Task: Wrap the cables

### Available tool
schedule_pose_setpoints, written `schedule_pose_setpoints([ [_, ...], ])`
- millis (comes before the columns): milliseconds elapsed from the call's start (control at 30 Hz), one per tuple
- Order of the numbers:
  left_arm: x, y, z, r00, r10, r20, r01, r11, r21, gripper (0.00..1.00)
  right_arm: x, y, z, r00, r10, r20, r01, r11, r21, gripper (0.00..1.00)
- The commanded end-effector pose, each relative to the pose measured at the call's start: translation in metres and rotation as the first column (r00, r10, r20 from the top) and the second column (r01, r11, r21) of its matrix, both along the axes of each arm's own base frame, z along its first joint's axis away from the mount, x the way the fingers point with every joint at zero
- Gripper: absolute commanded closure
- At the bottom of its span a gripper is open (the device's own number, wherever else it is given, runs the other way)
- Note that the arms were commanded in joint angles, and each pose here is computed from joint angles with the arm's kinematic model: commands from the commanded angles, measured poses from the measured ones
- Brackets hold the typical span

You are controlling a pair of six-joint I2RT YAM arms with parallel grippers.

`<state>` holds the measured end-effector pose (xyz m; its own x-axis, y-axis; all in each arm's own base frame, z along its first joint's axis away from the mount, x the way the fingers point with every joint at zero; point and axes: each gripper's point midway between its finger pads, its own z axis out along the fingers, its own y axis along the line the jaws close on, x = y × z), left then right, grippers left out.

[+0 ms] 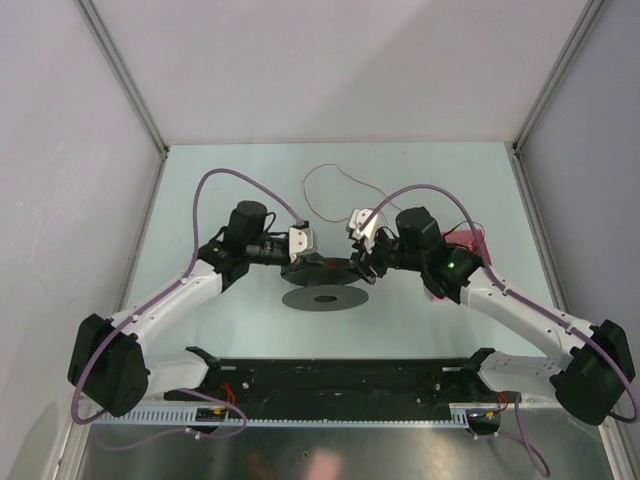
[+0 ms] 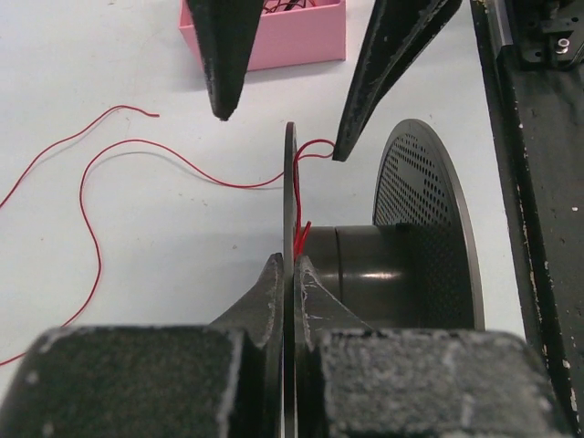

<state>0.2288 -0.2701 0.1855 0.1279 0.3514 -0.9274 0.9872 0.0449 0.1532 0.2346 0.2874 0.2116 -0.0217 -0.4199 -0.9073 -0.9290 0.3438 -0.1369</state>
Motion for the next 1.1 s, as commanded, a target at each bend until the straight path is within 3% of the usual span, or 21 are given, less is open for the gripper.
schedule_pose_setpoints([
  [0, -0.004, 0.002, -0.013, 0.999, -0.033, 0.025, 0.032, 0.999, 0.032, 1.0, 0.009, 0.01, 0.015, 0.999, 0.024, 0.046, -0.026, 0.998, 0.05, 0.38],
  [200, -0.003, 0.002, -0.012, 0.998, -0.039, 0.04, 0.038, 0.999, 0.034, 1.0, 0.008, 0.028, 0.007, 0.993, 0.112, 0.036, -0.114, 0.991, 0.075, 0.35],
  [300, -0.003, 0.001, -0.011, 0.998, -0.044, 0.044, 0.042, 0.999, 0.032, 1.0, 0.005, 0.034, -0.003, 0.988, 0.157, 0.014, -0.157, 0.985, 0.069, 0.39],
  [533, -0.004, 0.002, -0.012, 0.997, -0.051, 0.065, 0.049, 0.998, 0.034, 1.0, 0.01, 0.036, -0.021, 0.979, 0.201, -0.032, -0.199, 0.978, 0.07, 0.67],
  [700, -0.004, 0.004, -0.011, 0.995, -0.054, 0.081, 0.051, 0.998, 0.034, 1.0, 0.01, 0.035, -0.027, 0.974, 0.22, -0.055, -0.216, 0.973, 0.077, 0.94],
  [767, -0.004, 0.005, -0.011, 0.994, -0.055, 0.091, 0.052, 0.998, 0.033, 0.99, 0.011, 0.035, -0.027, 0.973, 0.223, -0.053, -0.219, 0.972, 0.08, 0.99],
  [800, -0.004, 0.005, -0.011, 0.994, -0.057, 0.096, 0.054, 0.998, 0.034, 0.96, 0.011, 0.035, -0.026, 0.973, 0.226, -0.049, -0.222, 0.972, 0.079, 0.99],
  [933, -0.002, 0.005, -0.011, 0.991, -0.061, 0.121, 0.056, 0.998, 0.042, 0.66, 0.014, 0.038, -0.02, 0.972, 0.236, -0.005, -0.235, 0.968, 0.088, 1.0],
  [1067, 0.0, 0.001, -0.014, 0.989, -0.066, 0.136, 0.058, 0.996, 0.061, 0.58, 0.013, 0.039, -0.019, 0.969, 0.248, 0.012, -0.249, 0.965, 0.086, 1.0],
])
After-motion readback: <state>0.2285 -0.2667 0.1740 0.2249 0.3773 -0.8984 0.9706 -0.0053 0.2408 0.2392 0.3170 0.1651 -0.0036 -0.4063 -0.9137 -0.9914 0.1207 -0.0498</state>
